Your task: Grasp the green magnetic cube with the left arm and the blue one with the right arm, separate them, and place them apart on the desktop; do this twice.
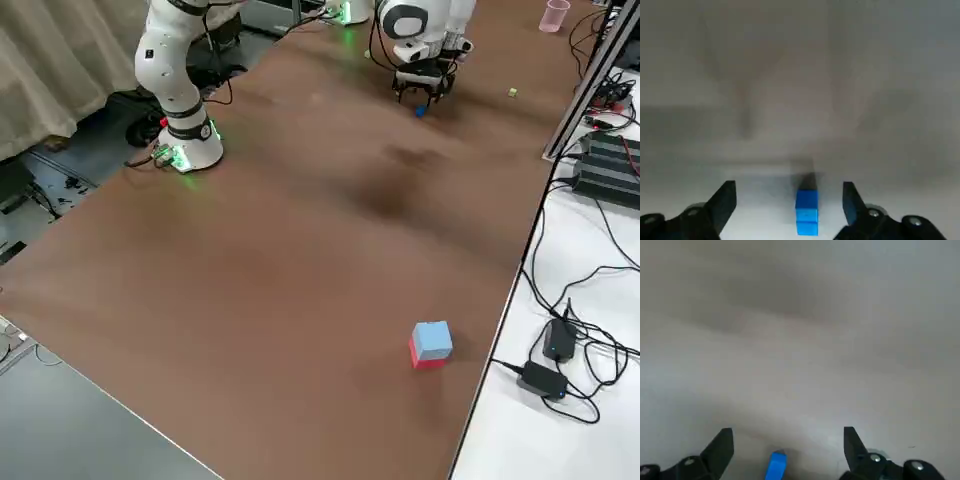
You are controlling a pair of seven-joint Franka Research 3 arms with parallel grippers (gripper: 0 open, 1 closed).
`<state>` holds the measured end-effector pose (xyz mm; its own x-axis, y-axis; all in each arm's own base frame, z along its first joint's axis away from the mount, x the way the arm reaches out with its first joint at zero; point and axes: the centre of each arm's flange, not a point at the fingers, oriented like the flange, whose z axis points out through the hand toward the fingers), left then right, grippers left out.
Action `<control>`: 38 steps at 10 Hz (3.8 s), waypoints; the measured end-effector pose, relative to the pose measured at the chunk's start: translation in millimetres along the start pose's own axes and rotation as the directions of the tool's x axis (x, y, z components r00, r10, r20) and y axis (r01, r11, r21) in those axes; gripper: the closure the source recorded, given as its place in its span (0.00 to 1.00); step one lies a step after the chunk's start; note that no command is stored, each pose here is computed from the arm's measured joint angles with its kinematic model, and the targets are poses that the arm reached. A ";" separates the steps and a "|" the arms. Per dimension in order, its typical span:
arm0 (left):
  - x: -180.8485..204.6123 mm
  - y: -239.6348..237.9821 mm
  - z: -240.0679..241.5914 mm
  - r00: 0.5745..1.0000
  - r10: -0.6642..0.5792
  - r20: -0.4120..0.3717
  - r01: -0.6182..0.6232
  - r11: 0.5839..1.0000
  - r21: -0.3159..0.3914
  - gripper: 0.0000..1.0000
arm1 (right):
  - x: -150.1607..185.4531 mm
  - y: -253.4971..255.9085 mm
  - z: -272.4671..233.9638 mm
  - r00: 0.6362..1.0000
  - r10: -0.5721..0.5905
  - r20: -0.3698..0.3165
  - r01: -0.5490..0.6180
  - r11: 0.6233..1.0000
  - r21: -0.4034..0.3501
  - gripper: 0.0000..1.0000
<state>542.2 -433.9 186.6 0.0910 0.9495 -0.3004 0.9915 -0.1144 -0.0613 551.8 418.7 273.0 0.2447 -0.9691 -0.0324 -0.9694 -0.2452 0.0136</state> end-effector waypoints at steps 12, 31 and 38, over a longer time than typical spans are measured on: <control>-15.7 0.2 19.8 1.000 0.004 0.013 -0.004 0.999 -0.034 0.19 | -0.4 -0.3 -0.6 1.000 0.004 0.006 -0.004 1.000 0.002 0.05; -10.5 8.7 16.2 1.000 0.014 0.017 -0.013 0.999 -0.052 0.77 | -25.6 -5.7 13.6 0.978 0.178 0.110 -0.182 0.983 0.035 0.09; -7.0 22.6 -8.1 0.999 0.035 0.032 -0.032 0.996 -0.088 0.77 | -43.7 -12.2 49.7 0.961 0.205 0.187 -0.224 0.971 0.086 0.09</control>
<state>564.7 -440.7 195.0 0.1223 0.9349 -0.3331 0.9925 -0.1183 0.0323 551.9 465.4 224.5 0.0319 -0.9761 -0.2152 -0.9977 -0.0183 -0.0651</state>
